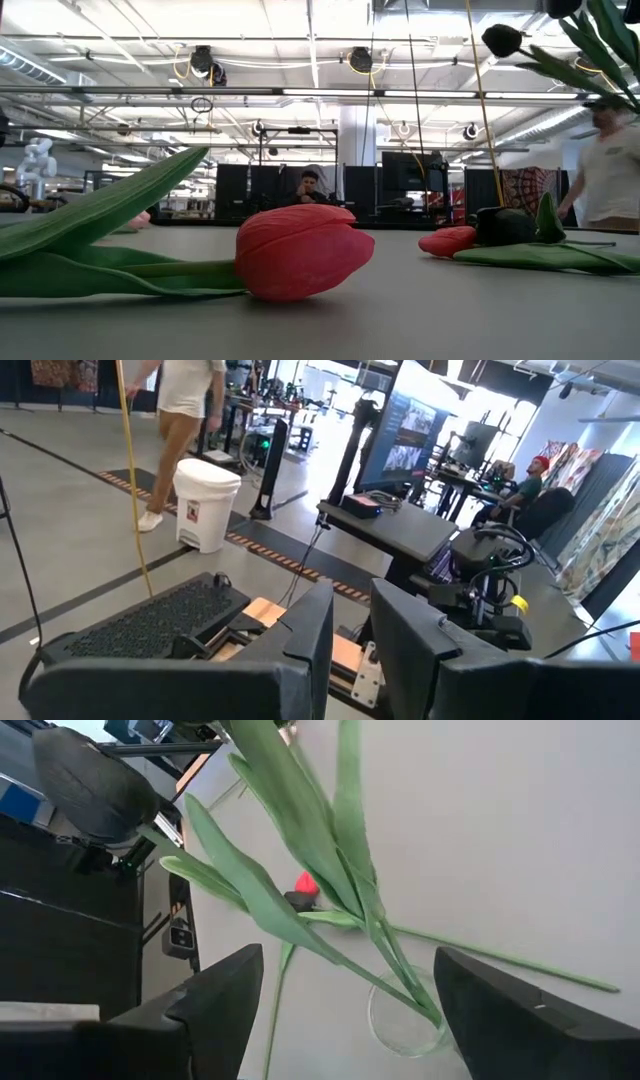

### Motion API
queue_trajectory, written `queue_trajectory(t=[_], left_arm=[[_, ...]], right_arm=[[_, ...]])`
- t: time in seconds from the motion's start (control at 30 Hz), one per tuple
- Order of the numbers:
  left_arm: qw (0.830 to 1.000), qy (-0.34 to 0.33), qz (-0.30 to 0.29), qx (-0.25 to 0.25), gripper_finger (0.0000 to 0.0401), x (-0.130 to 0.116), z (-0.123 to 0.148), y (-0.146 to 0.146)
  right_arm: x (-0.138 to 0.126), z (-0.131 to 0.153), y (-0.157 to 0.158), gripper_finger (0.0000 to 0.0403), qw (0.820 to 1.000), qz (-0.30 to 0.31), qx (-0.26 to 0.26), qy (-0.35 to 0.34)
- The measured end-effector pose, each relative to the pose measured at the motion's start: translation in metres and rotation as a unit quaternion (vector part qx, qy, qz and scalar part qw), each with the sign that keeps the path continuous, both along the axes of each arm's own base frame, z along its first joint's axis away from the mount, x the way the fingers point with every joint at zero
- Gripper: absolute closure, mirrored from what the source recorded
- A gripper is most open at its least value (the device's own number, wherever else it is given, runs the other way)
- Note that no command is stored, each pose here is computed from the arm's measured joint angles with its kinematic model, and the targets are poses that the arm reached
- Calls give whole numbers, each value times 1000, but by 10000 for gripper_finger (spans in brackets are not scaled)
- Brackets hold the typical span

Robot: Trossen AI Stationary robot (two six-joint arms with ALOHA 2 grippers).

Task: Sort flowers into vase by color
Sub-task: Put the black tulip into the right transparent vase

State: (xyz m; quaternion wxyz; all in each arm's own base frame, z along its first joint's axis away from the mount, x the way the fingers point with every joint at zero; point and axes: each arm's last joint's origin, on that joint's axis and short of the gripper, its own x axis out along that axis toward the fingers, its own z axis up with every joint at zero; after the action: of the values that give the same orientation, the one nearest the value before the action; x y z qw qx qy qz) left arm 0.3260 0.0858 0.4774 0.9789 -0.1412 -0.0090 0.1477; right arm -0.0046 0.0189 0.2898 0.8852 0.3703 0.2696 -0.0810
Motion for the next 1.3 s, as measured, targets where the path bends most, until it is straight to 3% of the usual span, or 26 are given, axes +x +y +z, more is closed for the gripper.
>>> queue_trajectory(t=[0.17,0.43,0.77,0.93,1.1,1.3], left_arm=[[1000,0,-6,-1,324,1,0,-4],[1000,0,-15,1,324,2,0,-10],[1000,0,-20,0,324,3,0,-11],[1000,0,-21,0,324,3,0,-11],[1000,0,-21,0,324,3,0,-11],[1000,0,-23,0,324,3,0,-12]], right_arm=[[2,2,-1,117,1000,-2,-4,-14],[6,27,-4,117,993,-12,-41,-110],[-3,105,0,117,961,-40,-129,-240],[-1,145,-2,123,945,-44,-172,-273],[10,170,-9,174,936,-25,-225,-268],[34,175,-23,297,938,-6,-255,-236]])
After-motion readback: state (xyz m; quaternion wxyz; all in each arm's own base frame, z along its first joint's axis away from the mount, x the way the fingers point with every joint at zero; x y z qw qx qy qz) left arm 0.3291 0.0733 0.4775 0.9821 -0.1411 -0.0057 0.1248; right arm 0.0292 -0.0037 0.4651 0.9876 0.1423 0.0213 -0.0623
